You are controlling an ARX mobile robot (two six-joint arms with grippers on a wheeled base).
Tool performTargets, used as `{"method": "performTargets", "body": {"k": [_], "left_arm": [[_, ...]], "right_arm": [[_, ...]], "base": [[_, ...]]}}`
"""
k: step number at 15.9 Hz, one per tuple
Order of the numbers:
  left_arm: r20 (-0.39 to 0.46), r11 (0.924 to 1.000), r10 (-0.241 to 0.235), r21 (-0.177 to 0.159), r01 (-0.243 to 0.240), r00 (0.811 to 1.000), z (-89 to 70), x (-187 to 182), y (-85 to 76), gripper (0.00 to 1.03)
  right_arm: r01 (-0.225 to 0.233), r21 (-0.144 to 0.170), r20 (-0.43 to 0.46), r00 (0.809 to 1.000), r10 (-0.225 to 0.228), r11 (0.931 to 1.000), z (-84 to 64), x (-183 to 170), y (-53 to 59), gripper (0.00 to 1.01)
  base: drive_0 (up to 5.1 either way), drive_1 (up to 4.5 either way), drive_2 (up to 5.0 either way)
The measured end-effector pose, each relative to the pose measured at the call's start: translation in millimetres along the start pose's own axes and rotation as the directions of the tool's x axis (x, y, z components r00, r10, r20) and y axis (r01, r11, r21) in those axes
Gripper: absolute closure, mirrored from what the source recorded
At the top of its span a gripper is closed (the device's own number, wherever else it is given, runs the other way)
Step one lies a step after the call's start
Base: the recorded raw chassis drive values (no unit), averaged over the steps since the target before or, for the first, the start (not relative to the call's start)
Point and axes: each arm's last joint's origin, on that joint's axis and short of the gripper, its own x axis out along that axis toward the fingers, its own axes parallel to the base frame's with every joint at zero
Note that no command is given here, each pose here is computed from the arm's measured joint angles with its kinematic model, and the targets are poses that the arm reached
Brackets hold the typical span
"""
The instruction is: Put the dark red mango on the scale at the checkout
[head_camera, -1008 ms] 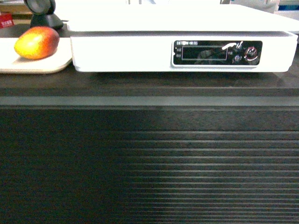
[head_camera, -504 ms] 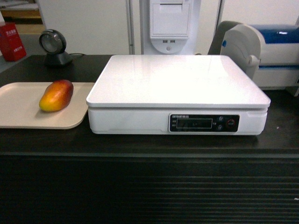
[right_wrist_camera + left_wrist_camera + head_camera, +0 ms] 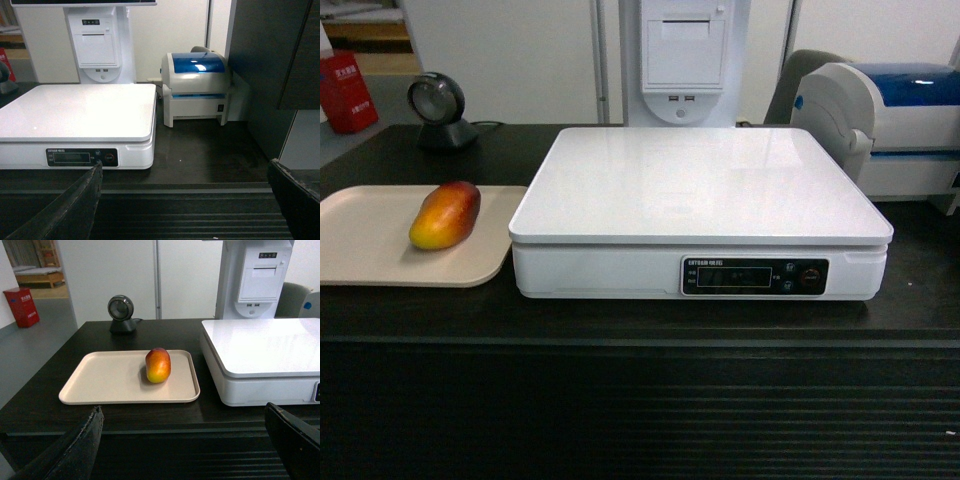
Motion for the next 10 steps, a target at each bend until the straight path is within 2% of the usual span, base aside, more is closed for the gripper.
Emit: {"method": "performTargets", "body": {"k": [10], "left_arm": [[0.000,1.0000,0.000,0.000,0.000,1.000,0.0,0.0,0.0,0.05]], "right_arm": [[0.000,0.000,0.000,1.000,0.000,1.0000,0.0,0.0,0.0,0.03]], "base": [[0.0,0.00,0.0]]}}
